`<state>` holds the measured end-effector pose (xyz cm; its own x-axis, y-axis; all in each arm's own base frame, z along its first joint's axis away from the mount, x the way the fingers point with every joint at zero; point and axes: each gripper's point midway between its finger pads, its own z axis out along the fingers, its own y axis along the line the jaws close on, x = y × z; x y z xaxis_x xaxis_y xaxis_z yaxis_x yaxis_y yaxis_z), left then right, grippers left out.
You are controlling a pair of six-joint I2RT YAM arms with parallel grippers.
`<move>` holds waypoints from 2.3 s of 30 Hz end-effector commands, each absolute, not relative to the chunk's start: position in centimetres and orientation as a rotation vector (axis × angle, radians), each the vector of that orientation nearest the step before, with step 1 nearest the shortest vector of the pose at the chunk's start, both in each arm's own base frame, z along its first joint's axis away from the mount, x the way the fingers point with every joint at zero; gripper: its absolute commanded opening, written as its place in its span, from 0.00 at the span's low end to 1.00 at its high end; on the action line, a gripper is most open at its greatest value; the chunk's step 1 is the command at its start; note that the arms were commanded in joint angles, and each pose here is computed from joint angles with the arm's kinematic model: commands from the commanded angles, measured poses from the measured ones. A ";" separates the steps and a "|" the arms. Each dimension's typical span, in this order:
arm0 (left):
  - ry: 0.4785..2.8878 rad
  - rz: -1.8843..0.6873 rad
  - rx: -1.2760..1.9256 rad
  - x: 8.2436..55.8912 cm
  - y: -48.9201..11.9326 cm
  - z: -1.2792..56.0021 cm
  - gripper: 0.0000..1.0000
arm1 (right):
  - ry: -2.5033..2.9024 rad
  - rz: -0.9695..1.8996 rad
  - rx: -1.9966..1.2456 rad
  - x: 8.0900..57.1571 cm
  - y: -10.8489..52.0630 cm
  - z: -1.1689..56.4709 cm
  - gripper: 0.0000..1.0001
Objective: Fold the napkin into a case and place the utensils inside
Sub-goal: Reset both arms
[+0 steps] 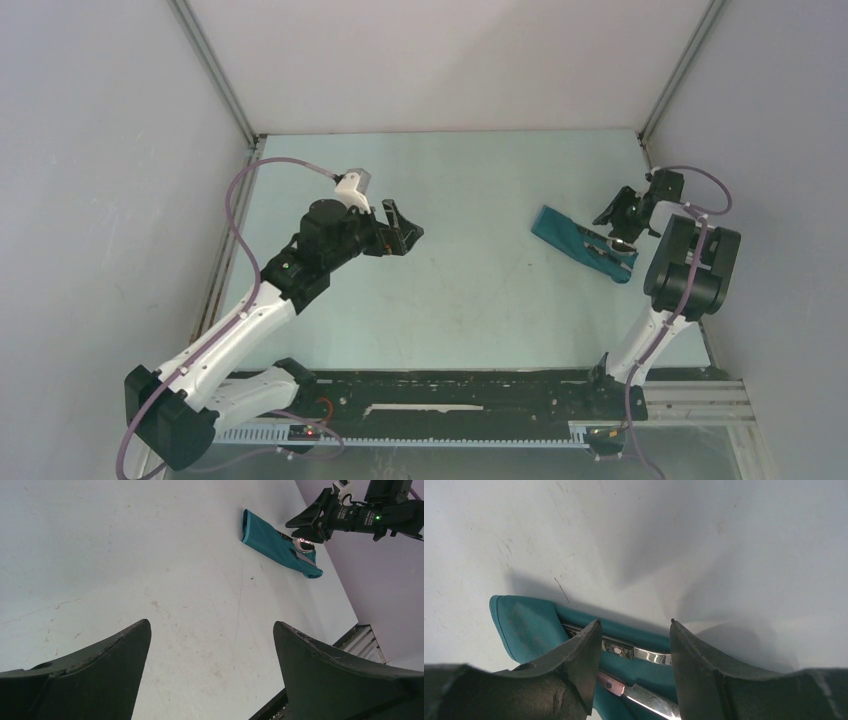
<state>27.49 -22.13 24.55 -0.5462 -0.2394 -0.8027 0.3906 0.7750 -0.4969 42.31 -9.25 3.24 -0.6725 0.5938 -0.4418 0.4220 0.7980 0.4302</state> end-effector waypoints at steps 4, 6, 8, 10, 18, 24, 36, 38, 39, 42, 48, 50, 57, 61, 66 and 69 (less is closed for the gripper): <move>1.956 -0.848 0.117 27.6 -22.5 25.4 1.00 | 2.400 0.423 0.721 42.6 -8.7 5.1 0.59; 1.955 -0.854 0.115 27.6 -22.6 25.5 1.00 | 2.405 0.437 0.710 42.5 -8.4 5.2 0.59; 1.952 -0.856 0.116 27.5 -22.6 25.5 1.00 | 2.414 0.450 0.699 42.3 -7.9 5.3 0.58; 1.950 -0.856 0.115 27.5 -22.5 25.6 1.00 | 2.415 0.440 0.688 42.1 -7.8 5.7 0.58; 1.946 -0.860 0.115 27.4 -22.5 25.7 1.00 | 2.413 0.428 0.676 40.8 -7.2 6.6 0.59; 1.939 -0.869 0.117 27.3 -22.5 25.8 1.00 | 2.396 0.413 0.668 40.6 -7.4 7.7 0.58; 1.962 -0.810 0.185 27.4 -22.3 26.3 1.00 | 2.231 0.120 0.083 34.3 2.0 22.5 0.98; 1.976 -0.782 0.208 27.5 -22.2 26.4 1.00 | 2.134 0.109 0.002 31.3 4.4 26.3 1.00; 1.977 -0.776 0.216 27.5 -22.2 26.6 1.00 | 2.083 0.140 -0.009 29.6 5.3 28.2 1.00; 1.974 -0.799 0.228 27.1 -22.3 27.5 1.00 | 1.966 0.372 0.055 24.7 7.7 32.3 1.00; 1.859 -0.832 0.230 25.5 -21.3 32.1 1.00 | 1.747 0.677 0.010 16.3 9.6 37.9 1.00; 1.808 -0.823 0.216 25.0 -20.5 34.0 1.00 | 1.674 0.658 0.060 15.2 8.4 39.0 1.00; 1.533 -0.830 0.174 21.5 -17.0 42.2 1.00 | 1.443 0.554 0.003 11.9 6.0 43.8 1.00; 1.426 -0.819 0.136 19.8 -15.0 45.6 1.00 | 1.366 0.516 -0.032 11.0 5.5 45.4 1.00; 1.323 -0.810 0.133 17.6 -13.2 48.5 1.00 | 1.303 0.492 -0.083 10.0 5.4 46.4 1.00; 1.288 -0.756 0.110 17.2 -11.8 49.7 1.00 | 1.286 0.481 -0.044 10.0 4.8 46.8 1.00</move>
